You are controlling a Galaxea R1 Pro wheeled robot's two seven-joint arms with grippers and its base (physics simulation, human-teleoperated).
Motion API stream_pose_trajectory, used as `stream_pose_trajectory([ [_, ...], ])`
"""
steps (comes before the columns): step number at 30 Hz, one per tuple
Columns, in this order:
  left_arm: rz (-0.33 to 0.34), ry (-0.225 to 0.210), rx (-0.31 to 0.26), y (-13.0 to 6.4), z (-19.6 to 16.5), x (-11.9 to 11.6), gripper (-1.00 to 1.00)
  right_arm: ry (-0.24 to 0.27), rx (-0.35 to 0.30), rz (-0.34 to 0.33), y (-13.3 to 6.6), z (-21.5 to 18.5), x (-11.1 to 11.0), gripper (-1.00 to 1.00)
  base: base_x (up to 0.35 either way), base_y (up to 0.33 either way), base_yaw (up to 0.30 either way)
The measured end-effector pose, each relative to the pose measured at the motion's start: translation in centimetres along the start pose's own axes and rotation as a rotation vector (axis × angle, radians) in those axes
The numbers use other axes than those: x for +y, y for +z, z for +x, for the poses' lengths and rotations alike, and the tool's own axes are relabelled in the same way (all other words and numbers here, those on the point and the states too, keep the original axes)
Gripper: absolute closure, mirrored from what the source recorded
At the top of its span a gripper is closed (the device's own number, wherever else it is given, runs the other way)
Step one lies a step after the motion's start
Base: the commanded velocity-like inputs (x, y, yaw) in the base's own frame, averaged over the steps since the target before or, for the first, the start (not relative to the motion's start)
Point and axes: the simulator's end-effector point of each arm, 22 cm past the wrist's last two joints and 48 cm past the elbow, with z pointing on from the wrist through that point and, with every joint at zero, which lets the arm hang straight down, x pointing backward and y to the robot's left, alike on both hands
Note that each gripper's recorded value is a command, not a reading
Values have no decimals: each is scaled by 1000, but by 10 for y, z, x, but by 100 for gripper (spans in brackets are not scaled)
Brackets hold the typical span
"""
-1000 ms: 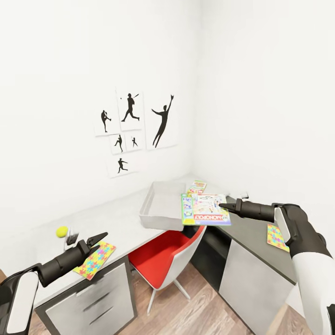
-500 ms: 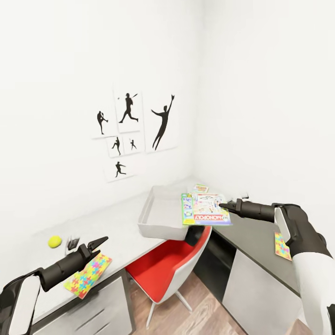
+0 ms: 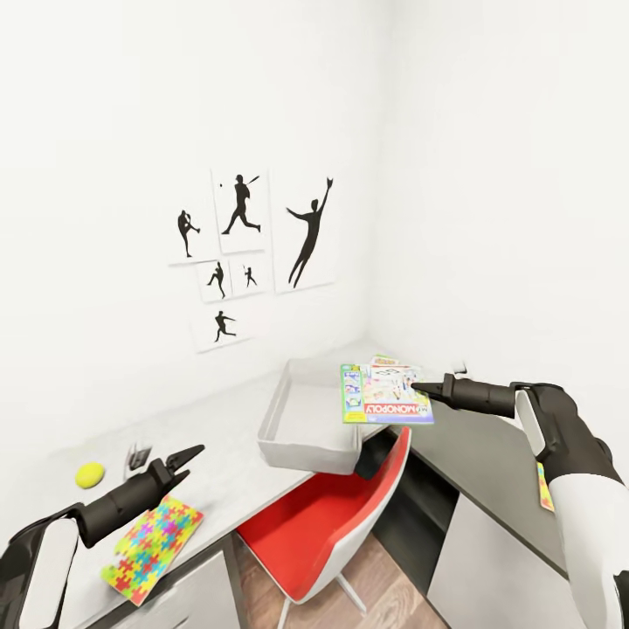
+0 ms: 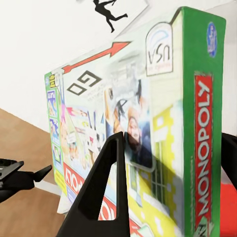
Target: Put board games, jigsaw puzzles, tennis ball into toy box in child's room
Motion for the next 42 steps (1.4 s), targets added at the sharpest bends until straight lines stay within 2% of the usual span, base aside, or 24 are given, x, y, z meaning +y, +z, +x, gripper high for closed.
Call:
stream_pose_trajectory([
  [10,11,4,4,2,1,-4,-100,11,8,22,4,1,-6,100,17,0,3],
  [12,15,7,3,2,0,-7,-100,26,17,43,14,3,-10,100,4,0,1],
  [13,21,12,-1,2,-4,-10,-100,29,23,72,32,0,-9,100,2,0,0],
  [15,33,23,-10,4,-12,-17,-100,43,28,91,54,-5,-2,100,2,0,0],
  [17,53,39,-21,9,-23,-29,-100,52,40,145,73,-7,-5,100,1,0,0],
  [18,73,53,-33,12,-34,-41,-100,53,37,214,84,-12,-13,100,0,0,0],
  [23,107,84,-59,19,-56,-64,-100,45,-35,320,98,-47,-18,100,0,0,0],
  [29,134,85,-67,23,-62,-75,-100,46,-42,381,117,-54,-14,100,0,0,0],
  [37,198,77,-86,23,-65,-98,-100,56,-40,405,124,-52,-14,100,31,0,0],
  [42,213,77,-92,22,-65,-103,-100,65,-41,365,128,-50,-6,100,229,0,0],
])
